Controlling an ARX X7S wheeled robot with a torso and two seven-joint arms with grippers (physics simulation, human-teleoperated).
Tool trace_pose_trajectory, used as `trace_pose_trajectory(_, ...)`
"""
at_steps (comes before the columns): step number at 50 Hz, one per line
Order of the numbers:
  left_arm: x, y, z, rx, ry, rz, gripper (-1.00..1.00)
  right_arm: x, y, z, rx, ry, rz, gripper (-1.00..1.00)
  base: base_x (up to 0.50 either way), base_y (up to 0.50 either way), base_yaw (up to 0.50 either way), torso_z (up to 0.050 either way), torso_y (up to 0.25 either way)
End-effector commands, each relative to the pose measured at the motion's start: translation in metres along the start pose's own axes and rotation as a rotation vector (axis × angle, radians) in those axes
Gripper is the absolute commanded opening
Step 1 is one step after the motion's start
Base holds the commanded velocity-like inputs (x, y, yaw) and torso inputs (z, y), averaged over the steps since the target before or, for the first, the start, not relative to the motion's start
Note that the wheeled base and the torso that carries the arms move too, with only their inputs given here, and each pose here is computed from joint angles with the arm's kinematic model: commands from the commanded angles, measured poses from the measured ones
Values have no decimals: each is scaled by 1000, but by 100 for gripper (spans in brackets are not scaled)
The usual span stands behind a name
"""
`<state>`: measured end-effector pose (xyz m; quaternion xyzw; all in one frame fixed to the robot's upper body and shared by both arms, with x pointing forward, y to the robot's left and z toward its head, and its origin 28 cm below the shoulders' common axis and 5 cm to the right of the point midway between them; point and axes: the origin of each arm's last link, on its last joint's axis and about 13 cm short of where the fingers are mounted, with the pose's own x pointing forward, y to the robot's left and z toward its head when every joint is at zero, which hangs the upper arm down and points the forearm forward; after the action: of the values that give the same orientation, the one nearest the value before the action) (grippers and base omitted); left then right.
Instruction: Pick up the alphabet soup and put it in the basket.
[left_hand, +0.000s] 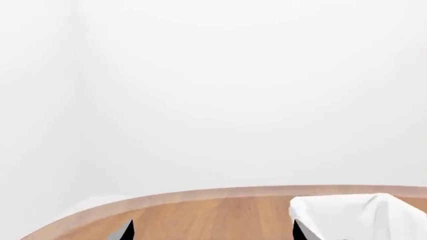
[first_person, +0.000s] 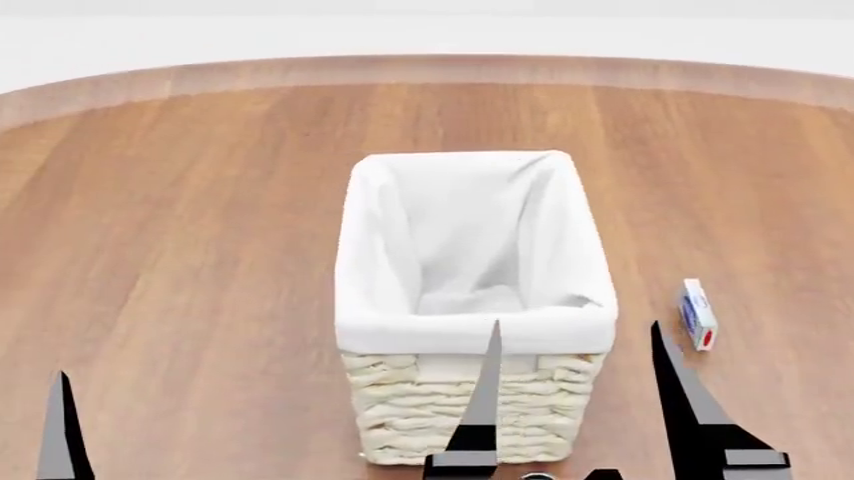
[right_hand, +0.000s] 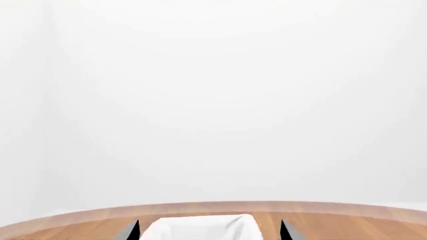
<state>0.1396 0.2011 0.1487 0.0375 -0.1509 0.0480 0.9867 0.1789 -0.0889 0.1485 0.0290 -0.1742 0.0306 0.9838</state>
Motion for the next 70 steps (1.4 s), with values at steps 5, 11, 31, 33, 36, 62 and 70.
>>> trace_pose_trajectory(5, 0, -1, -1, 6, 7, -5, 100, 0, 0, -1, 3, 7, 5, 100, 0, 500, 0, 0, 0)
trace_pose_trajectory(11, 1, -1, -2, 8, 10, -5, 100, -1, -1, -2, 5, 5, 6, 100, 0, 250, 0, 0, 0)
trace_pose_trajectory(31, 3, -1, -7, 29, 21, 8, 100, -5, -44, 45, -182, -44, 37, 100, 0, 0, 0, 0, 0)
trace_pose_trajectory(33, 4, -1, -7, 29, 24, 12, 100, -6, -53, 46, -176, -31, 12, 100, 0, 0, 0, 0, 0)
trace_pose_trajectory(36, 5, -1, -10, 40, 26, 20, 100, -11, -66, 45, -233, -9, -31, 100, 0, 0, 0, 0, 0)
trace_pose_trajectory(62, 7, -1, -14, 57, 40, 32, 100, -105, -105, -2, -156, 77, -138, 100, 0, 0, 0, 0, 0)
trace_pose_trajectory(70, 7, -3, -17, 63, 43, 27, 100, -146, -102, -28, -182, 151, -186, 100, 0, 0, 0, 0, 0)
